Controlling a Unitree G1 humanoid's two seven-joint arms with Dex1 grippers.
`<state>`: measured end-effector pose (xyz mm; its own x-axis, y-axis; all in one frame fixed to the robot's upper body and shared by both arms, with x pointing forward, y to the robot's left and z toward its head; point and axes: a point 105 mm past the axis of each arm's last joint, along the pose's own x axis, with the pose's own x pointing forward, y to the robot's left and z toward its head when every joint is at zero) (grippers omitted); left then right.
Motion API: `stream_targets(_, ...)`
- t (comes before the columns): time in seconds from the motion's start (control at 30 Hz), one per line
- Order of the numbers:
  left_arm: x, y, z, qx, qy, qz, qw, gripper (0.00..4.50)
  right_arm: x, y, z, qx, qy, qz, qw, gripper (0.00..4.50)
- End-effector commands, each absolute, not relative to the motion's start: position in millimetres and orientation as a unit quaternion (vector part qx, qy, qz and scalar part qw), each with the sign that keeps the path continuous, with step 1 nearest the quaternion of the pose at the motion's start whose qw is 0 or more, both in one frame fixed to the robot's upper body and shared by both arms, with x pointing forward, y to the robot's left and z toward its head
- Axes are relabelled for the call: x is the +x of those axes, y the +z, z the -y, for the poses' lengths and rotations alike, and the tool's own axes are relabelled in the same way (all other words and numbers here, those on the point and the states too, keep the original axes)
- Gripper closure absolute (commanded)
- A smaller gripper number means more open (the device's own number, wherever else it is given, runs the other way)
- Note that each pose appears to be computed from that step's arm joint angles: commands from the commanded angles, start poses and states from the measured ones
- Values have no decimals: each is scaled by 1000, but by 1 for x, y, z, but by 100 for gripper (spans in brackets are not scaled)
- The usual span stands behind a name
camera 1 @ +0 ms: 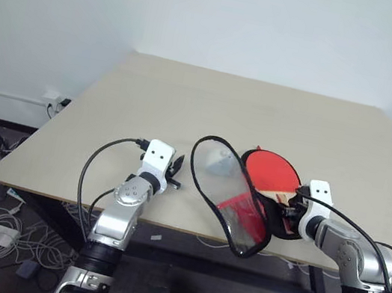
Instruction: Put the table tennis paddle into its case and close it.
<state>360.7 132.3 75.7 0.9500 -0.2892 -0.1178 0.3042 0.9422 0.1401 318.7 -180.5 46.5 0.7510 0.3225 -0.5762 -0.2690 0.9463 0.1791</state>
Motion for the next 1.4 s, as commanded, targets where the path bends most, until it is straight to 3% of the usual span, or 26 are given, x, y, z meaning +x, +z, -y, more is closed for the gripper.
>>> stream_targets(0.03,363,97,-125,80,-166,-13,983,320,319,65,173,32,199,-293,935,126)
stream_targets(0.13,355,96,-111,98,-221,-14,970,320,322,96,171,42,226,-245,942,20)
stream_targets(0.3,335,88,-96,76,-321,-58,942,320,323,148,180,30,252,-161,954,20)
stream_targets(0.53,318,87,-68,52,-443,-98,890,320,343,176,208,65,183,-93,976,20)
stream_targets(0.7,330,88,-35,61,-462,-101,879,320,352,211,220,141,148,-1,979,20)
stream_targets(0.83,338,104,2,-8,-478,-94,873,320,346,235,221,175,151,57,971,20)
stream_targets(1.1,361,129,66,-58,-481,-86,871,320,350,225,241,193,77,56,977,20)
stream_targets(1.4,354,113,66,-140,-469,-201,849,320,353,210,254,195,29,38,980,20)
